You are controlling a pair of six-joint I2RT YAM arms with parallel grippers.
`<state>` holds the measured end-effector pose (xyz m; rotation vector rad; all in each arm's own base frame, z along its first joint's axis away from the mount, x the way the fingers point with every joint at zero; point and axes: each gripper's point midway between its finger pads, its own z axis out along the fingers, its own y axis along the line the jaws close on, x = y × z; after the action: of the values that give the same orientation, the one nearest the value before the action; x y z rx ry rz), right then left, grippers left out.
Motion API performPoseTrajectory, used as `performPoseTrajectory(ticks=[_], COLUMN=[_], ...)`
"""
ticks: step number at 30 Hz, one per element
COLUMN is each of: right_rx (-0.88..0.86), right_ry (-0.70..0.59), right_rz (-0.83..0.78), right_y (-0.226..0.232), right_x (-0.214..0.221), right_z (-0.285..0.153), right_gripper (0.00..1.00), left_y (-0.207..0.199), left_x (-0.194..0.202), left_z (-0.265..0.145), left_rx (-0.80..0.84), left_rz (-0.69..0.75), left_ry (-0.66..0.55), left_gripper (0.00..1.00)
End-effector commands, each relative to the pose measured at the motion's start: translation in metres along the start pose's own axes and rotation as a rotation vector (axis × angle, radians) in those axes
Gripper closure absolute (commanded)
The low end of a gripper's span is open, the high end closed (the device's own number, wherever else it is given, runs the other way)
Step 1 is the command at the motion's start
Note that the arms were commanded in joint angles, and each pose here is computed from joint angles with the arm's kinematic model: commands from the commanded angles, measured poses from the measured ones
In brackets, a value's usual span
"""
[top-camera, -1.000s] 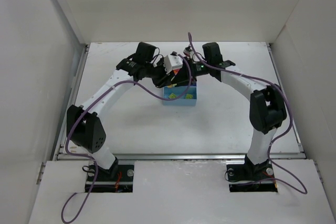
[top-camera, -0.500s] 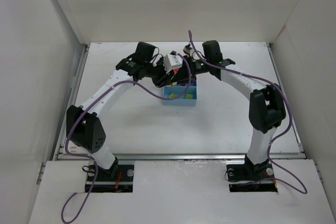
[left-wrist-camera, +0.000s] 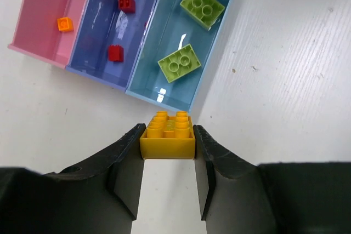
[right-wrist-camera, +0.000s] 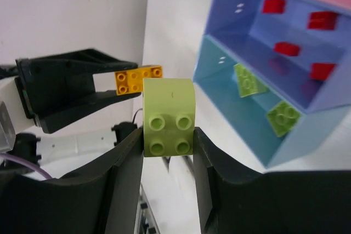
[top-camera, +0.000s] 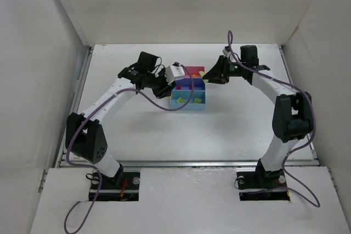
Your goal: Sort the legos into containers by color
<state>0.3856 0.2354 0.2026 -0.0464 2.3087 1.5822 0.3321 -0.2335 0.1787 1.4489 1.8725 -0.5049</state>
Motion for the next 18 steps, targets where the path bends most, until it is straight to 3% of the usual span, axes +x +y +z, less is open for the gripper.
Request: performPoseTrajectory(ticks=[1, 18], right_rx=[-0.001, 0.031], right_ry=[-0.058, -0.068], right_rz=[-0.1, -0.109], right_y=[0.019, 0.01], right_x=[-0.009, -0.005], right_z=[-0.007, -0.009], right_gripper=[1.0, 1.0], left_y=[-0.003, 0.004], left_x=[-0.01, -0.021], left_z=[-0.018, -0.024], left_rx=[-0.026, -0.054], left_rz=[0.032, -0.02], left_ry=[-0.031, -0.06], left_gripper=[1.0, 1.0])
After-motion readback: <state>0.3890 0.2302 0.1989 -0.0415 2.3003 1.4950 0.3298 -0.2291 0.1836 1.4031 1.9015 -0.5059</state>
